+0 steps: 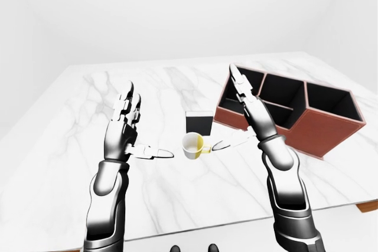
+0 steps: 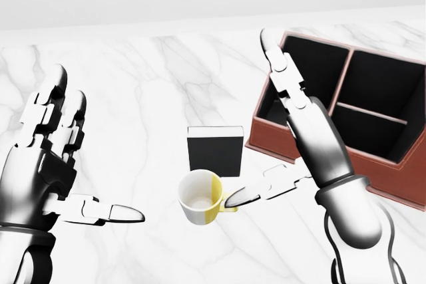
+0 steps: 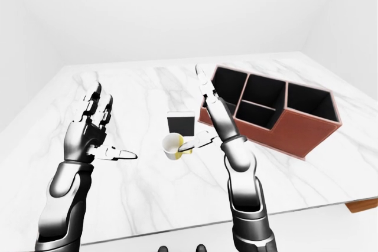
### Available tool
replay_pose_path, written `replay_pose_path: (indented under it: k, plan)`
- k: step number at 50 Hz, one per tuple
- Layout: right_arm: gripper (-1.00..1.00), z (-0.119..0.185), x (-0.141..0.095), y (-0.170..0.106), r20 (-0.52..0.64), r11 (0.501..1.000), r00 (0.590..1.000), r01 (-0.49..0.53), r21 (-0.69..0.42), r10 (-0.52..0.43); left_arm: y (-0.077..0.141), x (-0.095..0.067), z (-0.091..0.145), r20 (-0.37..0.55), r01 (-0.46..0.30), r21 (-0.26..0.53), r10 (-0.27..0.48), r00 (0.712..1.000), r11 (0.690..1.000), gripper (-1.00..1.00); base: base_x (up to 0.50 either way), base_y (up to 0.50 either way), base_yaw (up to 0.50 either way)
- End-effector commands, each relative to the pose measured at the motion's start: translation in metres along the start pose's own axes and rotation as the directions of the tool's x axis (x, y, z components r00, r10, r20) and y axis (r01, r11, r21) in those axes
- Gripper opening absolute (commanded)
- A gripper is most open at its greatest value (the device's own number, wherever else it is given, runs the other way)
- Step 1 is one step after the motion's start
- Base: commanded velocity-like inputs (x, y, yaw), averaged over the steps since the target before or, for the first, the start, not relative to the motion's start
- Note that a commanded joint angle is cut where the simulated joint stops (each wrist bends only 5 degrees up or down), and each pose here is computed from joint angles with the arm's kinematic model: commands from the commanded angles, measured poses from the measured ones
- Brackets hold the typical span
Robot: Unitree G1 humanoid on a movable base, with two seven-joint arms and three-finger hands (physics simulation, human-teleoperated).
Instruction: Pick up the book and place it in the caddy.
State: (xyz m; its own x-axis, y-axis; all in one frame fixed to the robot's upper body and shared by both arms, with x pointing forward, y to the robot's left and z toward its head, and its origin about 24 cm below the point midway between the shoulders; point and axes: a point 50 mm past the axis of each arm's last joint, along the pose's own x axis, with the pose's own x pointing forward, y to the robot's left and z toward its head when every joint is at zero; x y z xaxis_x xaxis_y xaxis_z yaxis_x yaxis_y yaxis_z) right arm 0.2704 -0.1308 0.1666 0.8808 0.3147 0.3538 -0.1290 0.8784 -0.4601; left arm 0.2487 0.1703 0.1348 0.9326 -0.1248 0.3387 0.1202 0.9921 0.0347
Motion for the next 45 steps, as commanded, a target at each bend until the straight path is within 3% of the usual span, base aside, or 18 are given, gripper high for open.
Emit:
replay_pose_path:
  k: [1,45]
  plan:
    - [1.00,-0.0010,-0.0003,0.0014,-0.006,1.000,1.000,-0.004,0.000,0.004,0.0006,-0.0002,-0.0013,-0.006,-0.002,-0.001,0.002,1.000,1.000,1.00,0.12,-0.01,0.00]
    - [1.00,-0.0017,-0.0016,0.0005,-0.011,1.000,1.000,-0.005,-0.013,0.005,0.0001,0.0000,-0.0041,-0.017,-0.003,-0.003,0.003,1.000,1.000,1.00,0.09,-0.01,0.00]
